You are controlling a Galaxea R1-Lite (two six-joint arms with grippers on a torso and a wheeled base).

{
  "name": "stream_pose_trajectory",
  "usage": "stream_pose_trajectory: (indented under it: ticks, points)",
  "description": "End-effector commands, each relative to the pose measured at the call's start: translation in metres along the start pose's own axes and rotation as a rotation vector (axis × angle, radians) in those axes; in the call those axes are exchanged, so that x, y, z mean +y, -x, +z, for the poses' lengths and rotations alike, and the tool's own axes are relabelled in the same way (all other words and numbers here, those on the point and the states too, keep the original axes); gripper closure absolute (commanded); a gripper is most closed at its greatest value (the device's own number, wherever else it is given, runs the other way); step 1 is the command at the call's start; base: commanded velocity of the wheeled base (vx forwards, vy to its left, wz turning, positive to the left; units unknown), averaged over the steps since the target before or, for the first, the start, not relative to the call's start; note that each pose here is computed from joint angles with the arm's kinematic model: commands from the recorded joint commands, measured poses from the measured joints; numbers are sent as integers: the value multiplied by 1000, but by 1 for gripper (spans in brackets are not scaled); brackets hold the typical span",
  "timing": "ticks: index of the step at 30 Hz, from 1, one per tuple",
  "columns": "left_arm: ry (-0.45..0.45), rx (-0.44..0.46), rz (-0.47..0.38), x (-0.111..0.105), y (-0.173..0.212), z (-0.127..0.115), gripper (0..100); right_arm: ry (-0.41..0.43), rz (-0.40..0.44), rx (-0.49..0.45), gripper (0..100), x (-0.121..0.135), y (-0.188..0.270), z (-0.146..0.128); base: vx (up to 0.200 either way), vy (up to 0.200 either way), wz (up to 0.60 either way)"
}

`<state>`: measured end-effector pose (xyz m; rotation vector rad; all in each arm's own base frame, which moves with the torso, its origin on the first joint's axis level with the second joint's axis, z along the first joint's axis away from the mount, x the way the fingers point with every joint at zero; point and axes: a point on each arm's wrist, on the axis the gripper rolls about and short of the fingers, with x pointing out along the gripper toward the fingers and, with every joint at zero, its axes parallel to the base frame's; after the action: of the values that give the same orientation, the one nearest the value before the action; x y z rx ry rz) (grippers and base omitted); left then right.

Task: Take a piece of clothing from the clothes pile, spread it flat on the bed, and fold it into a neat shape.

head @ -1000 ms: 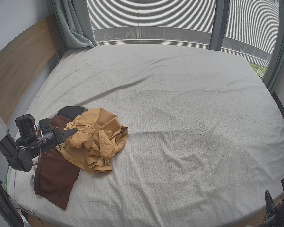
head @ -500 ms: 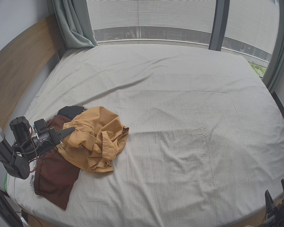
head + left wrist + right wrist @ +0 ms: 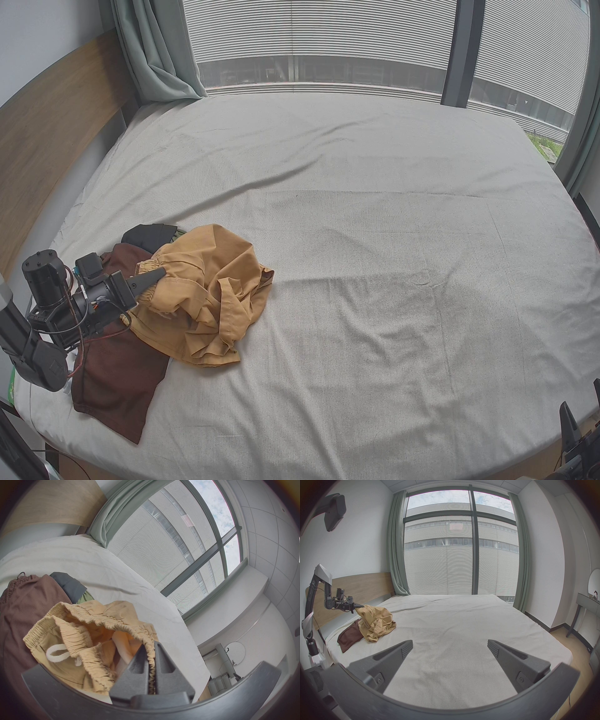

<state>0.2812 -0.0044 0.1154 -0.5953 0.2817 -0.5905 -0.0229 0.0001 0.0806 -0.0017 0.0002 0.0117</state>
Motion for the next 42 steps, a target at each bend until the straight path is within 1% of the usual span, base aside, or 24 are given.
stream_pose_trajectory:
  ticks: [1, 3, 4, 5, 8, 10, 14, 15, 17, 19, 20, 21, 22, 25, 29, 33, 35, 38, 40, 41, 42]
  points:
    - [5, -13, -30, -22, -5, -2, 100, 0, 1, 0, 0, 0, 0, -5, 0, 0, 0]
    - [34, -27, -53, -36, -9, -2, 100, 0, 1, 1, 0, 0, 0, -5, 0, 0, 0]
    - [34, -27, -53, -36, -9, -2, 100, 0, 1, 1, 0, 0, 0, -5, 0, 0, 0]
    - [70, -49, -61, -49, -12, -2, 100, 0, 1, 1, 0, 0, 0, -5, 0, 0, 0]
    - [109, -92, -57, -60, -16, 0, 100, 0, 1, 1, 0, 0, 0, -5, 0, 0, 0]
    - [111, -109, -62, -65, -19, 1, 100, 0, 1, 1, 0, 0, 0, -5, 0, 0, 0]
    - [138, -139, -111, -76, -26, -1, 100, 0, 1, 1, 0, 0, 0, -5, 0, 0, 0]
    - [153, -169, -135, -82, -28, 1, 100, 0, 1, 1, 0, 0, 0, -5, 0, 0, 0]
    - [177, -211, -150, -92, -32, -1, 100, 0, 2, 1, 0, 0, 0, -5, 0, 0, 0]
    - [196, -247, -147, -100, -38, -2, 100, 0, 1, 1, 0, 0, 0, -5, 0, 0, 0]
    - [196, -247, -147, -100, -38, -2, 100, 0, 1, 1, 0, 0, 0, -5, 0, 0, 0]
    - [215, -275, -129, -104, -44, -5, 100, 0, 1, 1, 0, 0, 0, -5, 0, 0, 0]
    - [222, -283, -120, -106, -46, -7, 100, 0, 1, 0, 0, 0, 0, -5, 0, 0, 0]
    - [244, -291, -120, -113, -49, -11, 100, 0, 1, 1, 0, 0, 0, -5, 0, 0, 0]
    - [282, -290, -143, -125, -51, -16, 100, 0, 1, 1, 0, 0, 0, -5, 0, 0, 0]
    - [316, -335, -132, -137, -60, -18, 100, 0, 1, 0, 0, 0, 0, -5, 0, 0, 0]
    - [326, -348, -140, -146, -62, -19, 100, 0, 1, 0, 0, 0, 0, -5, 0, 0, 0]
    - [337, -340, -160, -159, -65, -26, 100, 1, -1, 1, 0, 0, 0, -5, 0, 0, 0]
    - [337, -338, -162, -160, -65, -27, 100, 1, 1, 0, 0, 0, 0, -5, 0, 0, 0]
    - [343, -322, -182, -169, -72, -33, 100, 1, 1, 1, 0, 0, 0, -5, 0, 0, 0]
    - [345, -324, -184, -171, -73, -33, 100, 1, 2, 0, 0, 0, 0, -5, 0, 0, 0]
